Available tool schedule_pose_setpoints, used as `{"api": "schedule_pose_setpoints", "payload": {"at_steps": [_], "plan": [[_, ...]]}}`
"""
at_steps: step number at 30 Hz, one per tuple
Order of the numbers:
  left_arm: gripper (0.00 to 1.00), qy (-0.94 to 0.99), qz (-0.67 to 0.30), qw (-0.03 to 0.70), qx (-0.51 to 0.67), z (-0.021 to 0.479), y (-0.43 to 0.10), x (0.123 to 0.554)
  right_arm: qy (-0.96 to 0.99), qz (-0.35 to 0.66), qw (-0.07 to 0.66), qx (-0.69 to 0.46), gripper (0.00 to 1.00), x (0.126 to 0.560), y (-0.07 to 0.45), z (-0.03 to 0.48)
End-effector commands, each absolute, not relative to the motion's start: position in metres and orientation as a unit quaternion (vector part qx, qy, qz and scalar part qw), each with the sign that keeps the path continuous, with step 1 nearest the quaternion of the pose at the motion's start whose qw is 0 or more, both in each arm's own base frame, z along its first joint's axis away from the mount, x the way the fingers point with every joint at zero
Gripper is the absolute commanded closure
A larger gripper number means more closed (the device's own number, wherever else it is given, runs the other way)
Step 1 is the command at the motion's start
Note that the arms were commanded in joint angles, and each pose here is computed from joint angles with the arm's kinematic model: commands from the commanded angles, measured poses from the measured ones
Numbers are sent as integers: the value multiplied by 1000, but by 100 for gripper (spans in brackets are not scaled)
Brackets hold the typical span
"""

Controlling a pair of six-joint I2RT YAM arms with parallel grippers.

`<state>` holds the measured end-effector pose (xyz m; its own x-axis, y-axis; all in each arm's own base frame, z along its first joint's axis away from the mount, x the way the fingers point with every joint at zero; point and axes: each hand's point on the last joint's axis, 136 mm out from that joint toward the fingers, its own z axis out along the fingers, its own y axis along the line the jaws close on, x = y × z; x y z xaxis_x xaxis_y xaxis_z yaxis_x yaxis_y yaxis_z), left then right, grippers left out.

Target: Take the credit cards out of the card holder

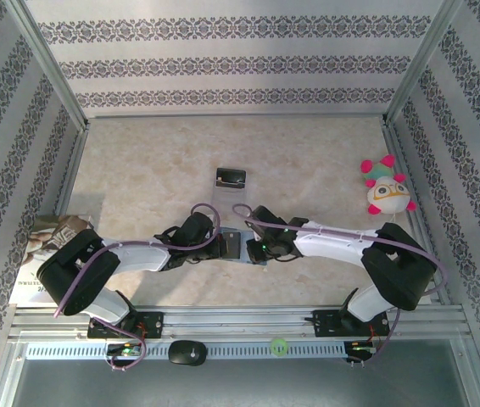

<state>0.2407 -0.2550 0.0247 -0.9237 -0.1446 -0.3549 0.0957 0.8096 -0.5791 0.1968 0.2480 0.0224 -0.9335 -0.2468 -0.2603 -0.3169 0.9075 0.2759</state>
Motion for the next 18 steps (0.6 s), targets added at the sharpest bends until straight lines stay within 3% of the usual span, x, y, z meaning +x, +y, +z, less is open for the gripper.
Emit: {"api": "schedule_pose_setpoints", "payload": {"at_steps": [1, 4, 7, 10, 14, 18], "plan": [[100, 952, -259, 163, -16, 1, -235, 225, 980, 120, 116, -107, 85, 199, 224, 19], [100, 948, -266, 172, -19, 6, -234, 228, 979, 102, 137, -111, 85, 208, 219, 29], [89, 939, -279, 199, -9, 25, -236, 234, 966, 130, 186, -128, 75, 218, 230, 61], [88, 938, -275, 209, -1, 33, -236, 237, 943, 195, 216, -163, 69, 223, 257, 97], [88, 936, -276, 217, 9, 39, -237, 239, 927, 263, 194, -186, 67, 226, 295, 112], [87, 940, -260, 222, 21, 36, -235, 242, 926, 303, 150, -169, 72, 236, 318, 94]]}}
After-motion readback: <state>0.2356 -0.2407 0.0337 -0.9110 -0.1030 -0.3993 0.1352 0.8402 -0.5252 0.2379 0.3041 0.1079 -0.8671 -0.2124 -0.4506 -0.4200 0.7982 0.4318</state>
